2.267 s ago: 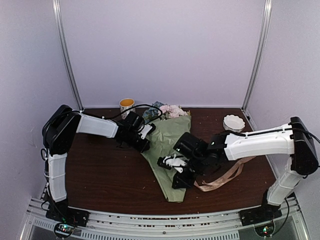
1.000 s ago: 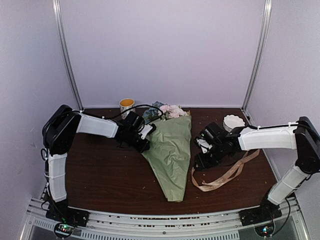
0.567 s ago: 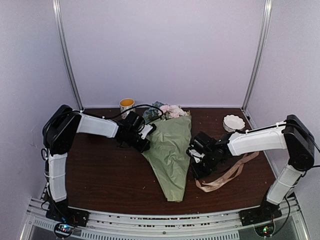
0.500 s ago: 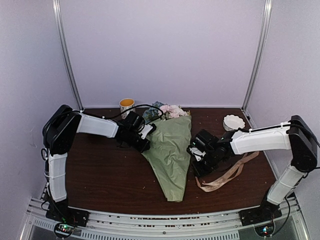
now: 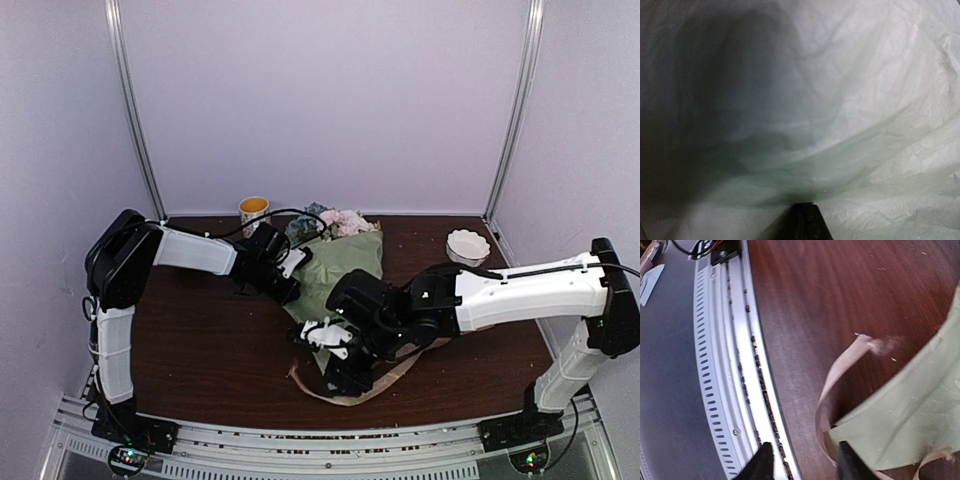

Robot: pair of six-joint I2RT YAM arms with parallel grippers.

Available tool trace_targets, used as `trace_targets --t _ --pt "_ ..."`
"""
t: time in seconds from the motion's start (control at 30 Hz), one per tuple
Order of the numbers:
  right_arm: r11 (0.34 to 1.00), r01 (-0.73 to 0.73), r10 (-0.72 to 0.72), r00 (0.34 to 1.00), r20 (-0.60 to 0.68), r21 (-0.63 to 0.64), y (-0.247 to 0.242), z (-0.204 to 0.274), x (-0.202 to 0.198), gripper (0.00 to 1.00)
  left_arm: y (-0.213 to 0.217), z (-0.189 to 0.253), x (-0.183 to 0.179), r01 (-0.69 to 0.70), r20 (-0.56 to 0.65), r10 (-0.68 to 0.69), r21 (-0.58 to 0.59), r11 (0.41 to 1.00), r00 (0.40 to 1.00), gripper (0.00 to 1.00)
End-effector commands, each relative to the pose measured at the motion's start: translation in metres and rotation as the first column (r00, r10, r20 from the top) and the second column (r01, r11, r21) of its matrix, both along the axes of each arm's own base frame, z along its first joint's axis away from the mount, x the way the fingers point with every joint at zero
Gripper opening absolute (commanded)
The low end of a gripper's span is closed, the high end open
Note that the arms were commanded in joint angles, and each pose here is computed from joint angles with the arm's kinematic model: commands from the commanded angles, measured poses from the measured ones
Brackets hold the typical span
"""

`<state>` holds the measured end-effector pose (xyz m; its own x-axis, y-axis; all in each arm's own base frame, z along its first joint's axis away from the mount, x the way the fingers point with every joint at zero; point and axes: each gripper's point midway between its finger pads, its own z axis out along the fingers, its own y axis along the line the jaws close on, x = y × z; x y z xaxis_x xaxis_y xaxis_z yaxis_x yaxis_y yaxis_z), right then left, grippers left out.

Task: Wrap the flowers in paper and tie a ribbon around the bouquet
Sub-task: Place the left side of the ribbon at the center of the board, then pick up the right side of the ribbon from the center of the board.

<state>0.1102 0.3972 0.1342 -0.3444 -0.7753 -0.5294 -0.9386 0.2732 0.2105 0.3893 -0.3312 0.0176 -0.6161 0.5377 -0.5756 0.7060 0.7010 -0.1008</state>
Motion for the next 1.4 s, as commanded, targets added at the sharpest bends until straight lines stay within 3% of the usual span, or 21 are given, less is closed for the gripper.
trace_targets --t 0.0,0.1,0.2,0.27,0.33,0.37,0.47,0.57,0.7,0.83,1.0,1.2,1.3,1.37 --pt "1.000 0.019 -0.017 0.987 0.157 -0.008 0.007 0.010 0.018 0.96 0.033 -0.059 -0.026 -0.008 -0.145 0.030 0.154 0.988 0.989 0.06" --pt "0.977 0.215 -0.201 0.906 0.373 0.006 -0.014 0.027 0.069 1.00 0.033 -0.061 -0.027 -0.006 -0.147 0.029 0.152 0.988 0.989 0.06" --pt "0.919 0.375 -0.378 0.742 0.554 0.125 -0.040 0.076 0.119 1.00 0.033 -0.061 -0.027 -0.004 -0.146 0.026 0.152 0.988 0.989 0.06" --pt "0.813 0.497 -0.569 0.566 0.597 0.304 -0.065 0.122 0.152 1.00 0.032 -0.059 -0.027 -0.001 -0.145 0.022 0.150 0.989 0.989 0.06" --pt "0.668 0.582 -0.734 0.415 0.538 0.463 -0.099 0.150 0.172 1.00 0.032 -0.059 -0.026 -0.001 -0.145 0.023 0.152 0.988 0.989 0.06" --pt "0.649 0.584 -0.757 0.424 0.497 0.489 -0.104 0.148 0.176 1.00 0.032 -0.059 -0.026 -0.002 -0.145 0.024 0.151 0.989 0.989 0.06" --pt "0.822 0.436 -0.558 0.741 0.372 0.365 -0.080 0.099 0.151 0.96 0.032 -0.059 -0.026 -0.003 -0.145 0.025 0.149 0.989 0.989 0.06" --pt "0.883 0.436 -0.464 0.864 0.194 0.172 -0.080 0.040 0.123 0.78 0.033 -0.060 -0.027 -0.004 -0.148 0.027 0.154 0.988 0.989 0.06" --pt "0.879 0.474 -0.468 0.877 0.108 -0.043 -0.104 -0.021 0.103 0.68 0.033 -0.061 -0.027 -0.003 -0.150 0.027 0.158 0.988 0.988 0.06" --pt "0.862 0.461 -0.438 0.886 0.150 -0.210 -0.130 -0.053 0.098 0.64 0.032 -0.061 -0.027 -0.003 -0.150 0.027 0.156 0.988 0.988 0.06" --pt "0.888 0.346 -0.312 0.937 0.158 -0.301 -0.128 -0.069 0.098 0.70 0.032 -0.061 -0.026 0.001 -0.151 0.022 0.154 0.988 0.988 0.06" --pt "0.891 0.250 -0.228 0.968 0.101 -0.378 -0.118 -0.094 0.097 0.67 0.033 -0.062 -0.028 0.002 -0.155 0.023 0.155 0.988 0.988 0.06" --pt "0.904 0.238 -0.219 0.971 0.094 -0.355 -0.110 -0.095 0.101 0.51 0.032 -0.062 -0.028 0.005 -0.154 0.019 0.155 0.988 0.988 0.06" --pt "0.906 0.235 -0.223 0.972 0.075 -0.351 -0.107 -0.096 0.103 0.27 0.032 -0.062 -0.028 0.008 -0.153 0.016 0.155 0.988 0.988 0.06"
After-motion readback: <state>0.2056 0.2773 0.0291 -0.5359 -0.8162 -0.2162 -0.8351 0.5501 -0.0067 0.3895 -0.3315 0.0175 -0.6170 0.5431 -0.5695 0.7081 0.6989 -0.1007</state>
